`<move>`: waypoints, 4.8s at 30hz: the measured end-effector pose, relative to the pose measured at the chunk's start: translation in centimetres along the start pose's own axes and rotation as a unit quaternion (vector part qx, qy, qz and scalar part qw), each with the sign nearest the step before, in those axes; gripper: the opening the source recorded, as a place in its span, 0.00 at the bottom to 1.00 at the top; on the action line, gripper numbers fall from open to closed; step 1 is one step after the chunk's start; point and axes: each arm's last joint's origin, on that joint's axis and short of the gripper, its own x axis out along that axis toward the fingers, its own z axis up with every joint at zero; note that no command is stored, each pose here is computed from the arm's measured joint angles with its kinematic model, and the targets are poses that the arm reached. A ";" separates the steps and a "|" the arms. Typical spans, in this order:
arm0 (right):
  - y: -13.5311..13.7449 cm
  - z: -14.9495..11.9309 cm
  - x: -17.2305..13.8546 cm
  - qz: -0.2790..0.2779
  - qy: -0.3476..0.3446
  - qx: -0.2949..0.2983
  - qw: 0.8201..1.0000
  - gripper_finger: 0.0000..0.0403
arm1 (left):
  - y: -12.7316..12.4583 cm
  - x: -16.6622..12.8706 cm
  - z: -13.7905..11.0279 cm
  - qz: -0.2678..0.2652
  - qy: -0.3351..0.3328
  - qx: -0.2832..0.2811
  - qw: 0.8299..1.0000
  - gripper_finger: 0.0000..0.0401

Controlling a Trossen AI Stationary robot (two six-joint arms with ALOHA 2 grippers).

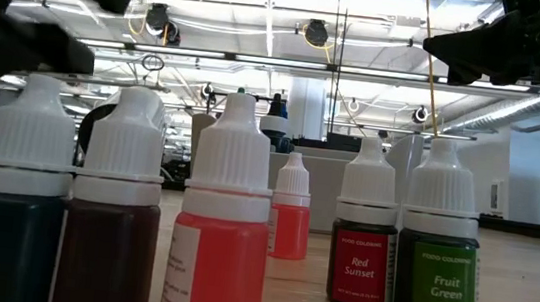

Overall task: Pick & Place food coloring
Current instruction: Put the left small purple food coloring bottle into the bin

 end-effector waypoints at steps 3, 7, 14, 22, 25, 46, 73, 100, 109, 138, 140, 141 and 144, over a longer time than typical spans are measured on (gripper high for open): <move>0.0 0.0 0.0 0.000 0.000 0.000 1.000 0.00 | 0.0 -1.2 0.3 0.021 -0.003 0.002 1.000 0.13; 0.0 0.0 0.0 0.003 0.000 0.001 1.000 0.00 | 0.1 -3.6 0.7 0.059 -0.001 0.013 0.998 0.13; 0.6 0.1 0.0 0.041 -0.012 -0.013 0.999 0.01 | 0.9 -8.8 2.3 0.118 -0.040 0.042 0.991 0.13; 1.8 1.2 1.4 0.058 -0.030 -0.030 0.997 0.16 | 2.9 -12.3 4.7 0.144 -0.096 0.067 0.983 0.13; 2.7 1.8 2.9 0.050 -0.019 -0.063 0.997 0.25 | 4.0 -12.3 5.5 0.149 -0.095 0.075 0.981 0.13; 11.6 0.8 11.7 -0.003 0.050 -0.435 0.899 0.44 | 7.2 -12.3 8.7 0.134 -0.129 0.113 0.976 0.13; 12.2 0.5 13.4 -0.030 0.046 -0.450 0.892 0.44 | 8.0 -12.3 9.5 0.122 -0.144 0.107 0.976 0.13; 11.4 0.1 14.0 0.001 0.034 -0.401 0.916 0.24 | 8.1 -12.3 9.8 0.119 -0.154 0.109 0.975 0.13; 11.3 0.2 14.0 -0.001 0.032 -0.394 0.918 0.11 | 8.1 -12.3 9.8 0.119 -0.153 0.108 0.975 0.13; 12.2 2.1 12.4 -0.005 0.006 -0.385 0.923 0.11 | 5.4 -12.6 8.0 0.164 -0.146 0.205 0.954 0.70; 12.2 2.6 11.4 -0.010 0.003 -0.378 0.926 0.11 | 5.3 -12.7 7.6 0.197 -0.143 0.202 0.949 0.69; 12.1 3.0 10.8 -0.015 0.002 -0.373 0.928 0.11 | 5.2 -12.7 7.4 0.216 -0.142 0.201 0.945 0.68; 11.7 4.0 8.8 -0.019 -0.015 -0.348 0.937 0.11 | 5.1 -12.9 7.3 0.257 -0.157 0.195 0.934 0.64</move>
